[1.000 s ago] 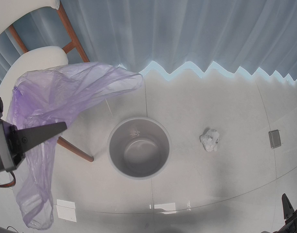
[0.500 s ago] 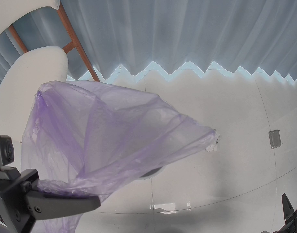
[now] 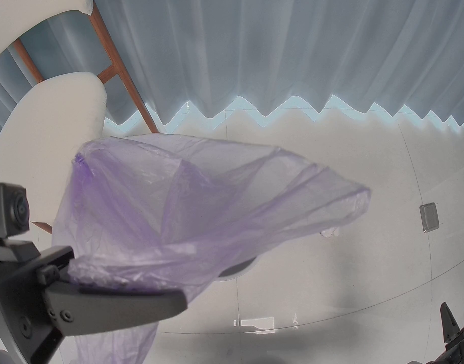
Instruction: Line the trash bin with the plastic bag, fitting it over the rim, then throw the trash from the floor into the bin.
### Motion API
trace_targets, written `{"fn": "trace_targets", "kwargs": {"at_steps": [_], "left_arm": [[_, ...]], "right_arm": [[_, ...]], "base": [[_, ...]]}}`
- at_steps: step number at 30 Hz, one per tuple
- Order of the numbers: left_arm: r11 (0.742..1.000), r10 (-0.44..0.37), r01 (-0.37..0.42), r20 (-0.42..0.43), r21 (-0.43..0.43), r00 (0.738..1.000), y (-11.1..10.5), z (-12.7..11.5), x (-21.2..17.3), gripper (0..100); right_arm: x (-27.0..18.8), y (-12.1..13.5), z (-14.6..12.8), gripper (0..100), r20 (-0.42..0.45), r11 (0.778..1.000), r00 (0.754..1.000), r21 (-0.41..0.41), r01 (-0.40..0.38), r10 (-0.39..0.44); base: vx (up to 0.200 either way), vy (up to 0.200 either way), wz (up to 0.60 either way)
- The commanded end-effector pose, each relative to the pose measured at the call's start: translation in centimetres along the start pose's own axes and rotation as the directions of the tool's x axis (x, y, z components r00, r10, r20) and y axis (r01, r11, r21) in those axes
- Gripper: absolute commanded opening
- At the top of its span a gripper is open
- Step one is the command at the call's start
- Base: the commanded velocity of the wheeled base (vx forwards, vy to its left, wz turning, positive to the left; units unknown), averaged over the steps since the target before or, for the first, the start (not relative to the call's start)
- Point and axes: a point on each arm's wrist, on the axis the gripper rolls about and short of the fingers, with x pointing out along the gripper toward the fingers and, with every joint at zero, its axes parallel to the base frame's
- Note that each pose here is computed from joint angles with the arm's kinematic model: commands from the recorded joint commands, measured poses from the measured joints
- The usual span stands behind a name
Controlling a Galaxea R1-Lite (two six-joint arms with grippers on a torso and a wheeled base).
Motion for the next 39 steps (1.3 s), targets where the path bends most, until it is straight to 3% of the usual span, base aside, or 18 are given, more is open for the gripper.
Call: {"fn": "trace_targets", "kwargs": {"at_steps": [1, 8, 13, 18, 21, 26, 29, 35, 39], "left_arm": [[1.000, -0.015, 0.015, 0.000, 0.002, 1.000, 0.2, 1.0, 1.9, 0], [1.000, 0.012, -0.011, -0.023, 0.024, 1.000, 1.0, 1.1, 3.1, 0], [0.994, 0.088, -0.087, -0.006, 0.058, 0.996, 3.0, 1.8, 3.5, 0], [0.955, 0.231, -0.223, -0.017, 0.194, 0.973, 9.1, 2.7, 3.1, 0], [0.915, 0.306, -0.301, 0.024, 0.268, 0.952, 13.0, 3.6, 2.8, 0], [0.882, 0.311, -0.329, 0.109, 0.336, 0.944, 16.2, 4.2, 3.6, 0], [0.870, 0.293, -0.331, 0.155, 0.366, 0.943, 17.1, 4.1, 4.3, 0], [0.823, 0.276, -0.382, 0.292, 0.420, 0.916, 18.2, 5.8, 5.8, 0], [0.835, 0.286, -0.372, 0.256, 0.406, 0.923, 17.8, 5.1, 6.3, 0]], "right_arm": [[0.0, 0.0, -0.5, 100, -0.001, 1.000, 1.000, 0.000, -0.001, 0.001], [0.0, 0.0, -0.5, 100, -0.001, 1.000, 1.000, 0.000, -0.001, 0.001], [0.0, 0.0, -0.5, 100, -0.001, 1.000, 1.000, 0.000, -0.001, 0.001], [0.0, 0.0, -0.5, 100, -0.001, 1.000, 1.000, 0.000, -0.001, 0.001], [0.0, 0.0, -0.5, 100, -0.001, 1.000, 1.000, 0.000, -0.001, 0.001], [0.0, 0.0, -0.5, 100, -0.001, 1.000, 1.000, 0.000, -0.001, 0.001], [0.0, 0.0, -0.5, 100, -0.001, 1.000, 1.000, 0.000, -0.001, 0.001], [0.0, 0.0, -0.5, 100, -0.001, 1.000, 1.000, 0.000, -0.001, 0.001], [0.0, 0.0, -0.5, 100, -0.001, 1.000, 1.000, 0.000, -0.001, 0.001]], "base": [[0.000, 0.000, 0.00], [0.000, 0.000, 0.00], [0.000, 0.000, 0.00], [0.000, 0.000, 0.00], [0.000, 0.000, 0.00], [0.000, 0.000, 0.00], [0.000, 0.000, 0.00], [0.000, 0.000, 0.00], [0.000, 0.000, 0.00]]}}
